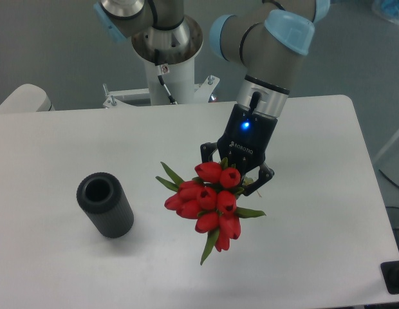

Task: Insert the flowers into the vase
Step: 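Carry the held red tulip bunch over the dark grey vase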

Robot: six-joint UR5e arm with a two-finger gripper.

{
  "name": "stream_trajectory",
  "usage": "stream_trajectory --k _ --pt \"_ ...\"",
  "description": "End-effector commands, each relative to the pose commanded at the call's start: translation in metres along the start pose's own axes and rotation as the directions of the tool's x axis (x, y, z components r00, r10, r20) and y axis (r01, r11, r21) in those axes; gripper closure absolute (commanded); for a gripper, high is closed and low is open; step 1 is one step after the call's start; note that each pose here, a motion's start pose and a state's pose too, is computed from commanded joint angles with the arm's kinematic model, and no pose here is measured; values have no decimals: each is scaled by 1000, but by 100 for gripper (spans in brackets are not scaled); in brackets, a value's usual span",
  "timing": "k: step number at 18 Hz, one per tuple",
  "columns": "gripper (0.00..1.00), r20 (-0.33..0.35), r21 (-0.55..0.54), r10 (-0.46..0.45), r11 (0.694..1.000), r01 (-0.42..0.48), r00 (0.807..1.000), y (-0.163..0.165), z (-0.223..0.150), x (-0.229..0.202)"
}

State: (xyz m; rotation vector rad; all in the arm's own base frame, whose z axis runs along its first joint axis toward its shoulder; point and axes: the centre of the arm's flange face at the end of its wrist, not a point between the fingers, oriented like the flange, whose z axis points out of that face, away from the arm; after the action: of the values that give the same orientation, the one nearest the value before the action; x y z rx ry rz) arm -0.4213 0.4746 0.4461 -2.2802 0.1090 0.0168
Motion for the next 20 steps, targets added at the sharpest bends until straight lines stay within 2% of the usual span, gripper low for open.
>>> stream_trajectory --k 5,9,12,15,17,20 --pt "83 -23 23 -41 999 41 999 -4 1 5" --pt "83 -11 43 -82 996 83 997 -20 -10 14" --pt "82 -46 61 -82 995 85 996 -30 -3 27" --pt "81 -52 79 -149 985 153 988 -54 -5 42" --pt "77 -70 78 -141 986 147 987 -61 1 53" --pt "77 -100 76 -123 989 131 987 -70 12 72"
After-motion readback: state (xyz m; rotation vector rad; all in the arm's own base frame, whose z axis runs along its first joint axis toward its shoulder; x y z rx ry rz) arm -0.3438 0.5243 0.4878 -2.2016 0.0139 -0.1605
